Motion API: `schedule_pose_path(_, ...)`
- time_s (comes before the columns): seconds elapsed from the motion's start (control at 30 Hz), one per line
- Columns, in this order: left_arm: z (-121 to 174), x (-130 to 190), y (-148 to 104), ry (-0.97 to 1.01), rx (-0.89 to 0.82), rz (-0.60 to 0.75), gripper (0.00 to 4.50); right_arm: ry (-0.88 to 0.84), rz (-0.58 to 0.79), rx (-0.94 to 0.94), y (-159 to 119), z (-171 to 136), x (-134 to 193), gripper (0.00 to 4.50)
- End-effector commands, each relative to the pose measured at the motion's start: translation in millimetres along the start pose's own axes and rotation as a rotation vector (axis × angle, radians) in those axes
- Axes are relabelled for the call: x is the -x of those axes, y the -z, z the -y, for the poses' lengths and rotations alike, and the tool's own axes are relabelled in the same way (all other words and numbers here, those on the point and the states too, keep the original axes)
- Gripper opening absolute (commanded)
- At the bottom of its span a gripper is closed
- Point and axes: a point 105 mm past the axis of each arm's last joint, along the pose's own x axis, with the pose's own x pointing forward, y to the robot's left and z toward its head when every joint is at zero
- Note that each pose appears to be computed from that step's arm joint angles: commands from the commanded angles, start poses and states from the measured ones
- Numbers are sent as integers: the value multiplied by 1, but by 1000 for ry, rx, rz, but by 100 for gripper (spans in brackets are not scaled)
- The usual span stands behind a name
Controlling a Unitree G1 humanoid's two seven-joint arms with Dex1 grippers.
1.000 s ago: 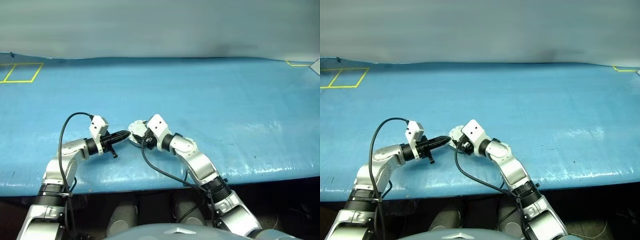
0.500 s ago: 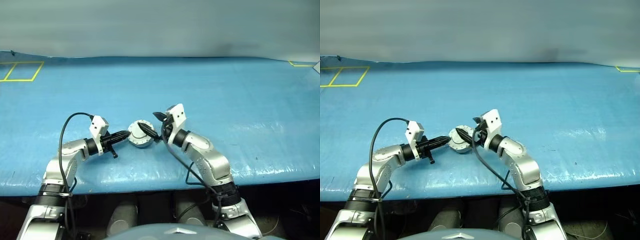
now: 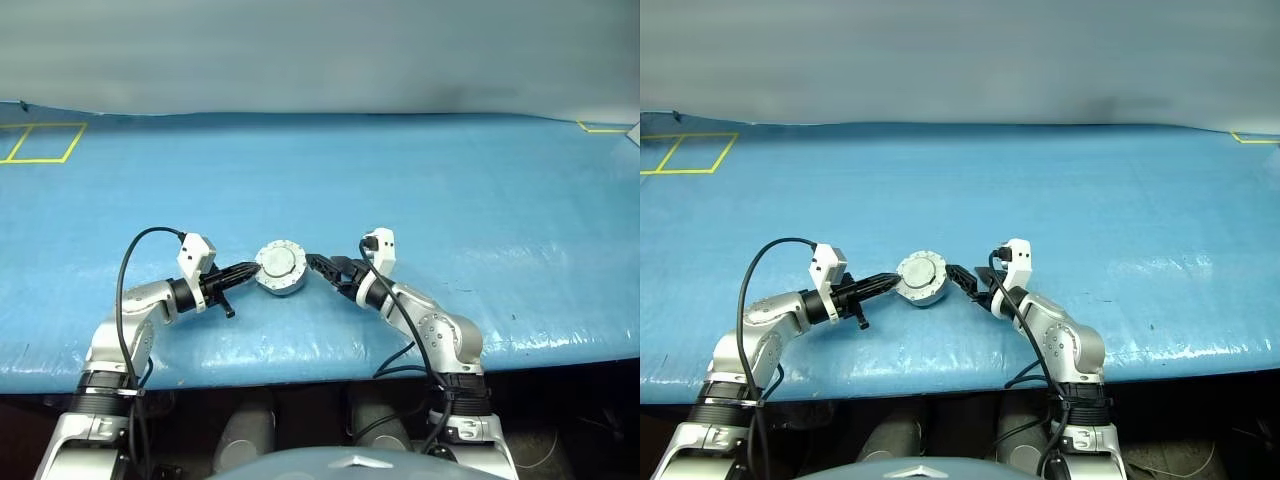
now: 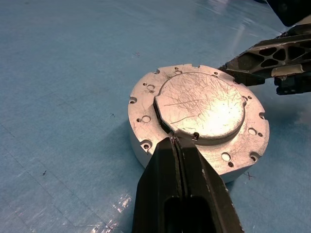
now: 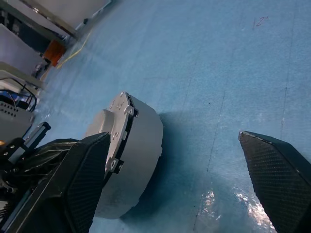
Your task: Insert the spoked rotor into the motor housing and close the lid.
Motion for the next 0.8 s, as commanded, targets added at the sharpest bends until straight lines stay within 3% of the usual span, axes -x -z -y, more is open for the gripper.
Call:
schedule_pose_path(0.03,1,0,9,-8,7,-37,0,-43,2,-59,1,-10,-3,446)
schedule_pose_path(0.53,-1,3,8,-33,-10,-27,0,-172,-34,-304,22,-31,-17,446)
schedule_pose_path(0.8,-2,3,6,-38,-15,-24,0,-211,-78,-336,32,-41,-23,446)
